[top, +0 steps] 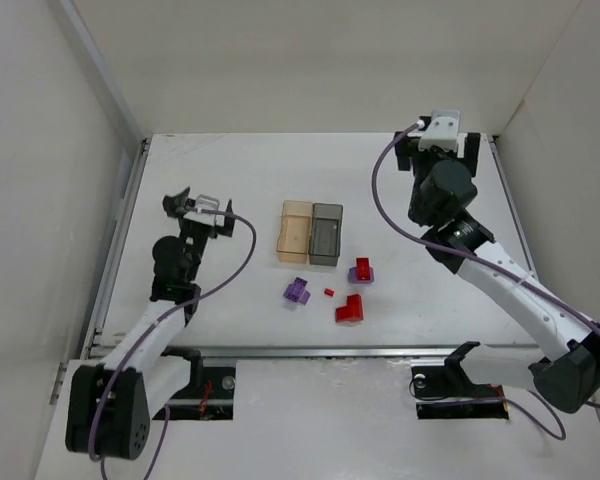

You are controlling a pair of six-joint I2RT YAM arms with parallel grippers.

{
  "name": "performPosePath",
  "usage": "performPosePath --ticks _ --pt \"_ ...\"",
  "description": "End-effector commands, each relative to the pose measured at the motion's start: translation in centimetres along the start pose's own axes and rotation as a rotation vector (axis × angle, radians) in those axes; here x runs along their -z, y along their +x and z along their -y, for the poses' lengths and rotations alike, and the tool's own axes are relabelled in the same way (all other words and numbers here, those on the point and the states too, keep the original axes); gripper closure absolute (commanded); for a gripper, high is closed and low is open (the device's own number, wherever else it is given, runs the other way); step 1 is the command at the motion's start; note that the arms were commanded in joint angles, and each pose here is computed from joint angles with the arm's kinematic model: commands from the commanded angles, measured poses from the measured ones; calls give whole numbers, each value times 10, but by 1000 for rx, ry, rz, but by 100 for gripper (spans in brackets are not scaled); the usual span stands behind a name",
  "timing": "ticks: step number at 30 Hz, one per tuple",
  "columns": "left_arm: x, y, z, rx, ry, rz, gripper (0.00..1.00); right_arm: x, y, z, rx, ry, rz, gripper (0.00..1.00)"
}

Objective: Sort the legos into containers by color

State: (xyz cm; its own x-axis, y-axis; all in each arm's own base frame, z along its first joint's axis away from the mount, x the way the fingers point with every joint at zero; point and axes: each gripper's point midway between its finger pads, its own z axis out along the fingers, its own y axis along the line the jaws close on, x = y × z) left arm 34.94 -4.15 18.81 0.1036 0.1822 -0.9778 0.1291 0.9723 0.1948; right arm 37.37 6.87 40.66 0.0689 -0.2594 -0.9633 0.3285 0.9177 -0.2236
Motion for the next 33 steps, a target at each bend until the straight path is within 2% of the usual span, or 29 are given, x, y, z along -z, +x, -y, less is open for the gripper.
performPosePath --ticks 1,2,3,4,5,6,7,8,9,10,13,16,19,25,29,33 --pt "-7 -111 17 -281 196 226 0 18 14 -12 84 -14 -92 0" --pt "-9 -110 17 -274 195 190 0 30 29 -36 153 -159 -149 0" --pt "-11 -114 15 -289 188 169 0 33 19 -50 113 -247 -178 0" --pt "-13 -117 7 -308 160 137 0 42 27 -67 -20 -327 -262 0" --pt "-15 -136 4 -336 151 143 0 62 54 -83 -6 -464 -406 0" --pt "-15 -118 8 -340 184 45 0 65 65 -88 -43 -484 -482 0" --pt "-16 -116 11 -348 202 8 0 76 78 -96 -130 -484 -570 0" --pt "-17 -110 13 -346 221 -40 0 87 93 -98 -147 -487 -638 6" --pt "-15 -111 17 -344 254 -92 0 106 113 -108 -142 -524 -726 7" --pt "-15 -116 21 -332 272 -102 0 122 141 -110 -182 -495 -829 10" --pt "-9 -106 32 -300 311 -152 0 157 188 -126 -221 -530 -975 16" --pt "0 -102 41 -257 305 -153 0 170 205 -137 -271 -538 -1021 23" --pt "3 -99 43 -242 296 -155 0 169 208 -141 -297 -532 -1016 24" --pt "9 -87 46 -236 266 -178 0 174 240 -160 -231 -543 -1082 24" --pt "9 -79 43 -245 230 -198 0 169 259 -161 -178 -477 -1108 24" --pt "12 -78 42 -248 218 -200 0 164 268 -157 -140 -404 -1108 29"
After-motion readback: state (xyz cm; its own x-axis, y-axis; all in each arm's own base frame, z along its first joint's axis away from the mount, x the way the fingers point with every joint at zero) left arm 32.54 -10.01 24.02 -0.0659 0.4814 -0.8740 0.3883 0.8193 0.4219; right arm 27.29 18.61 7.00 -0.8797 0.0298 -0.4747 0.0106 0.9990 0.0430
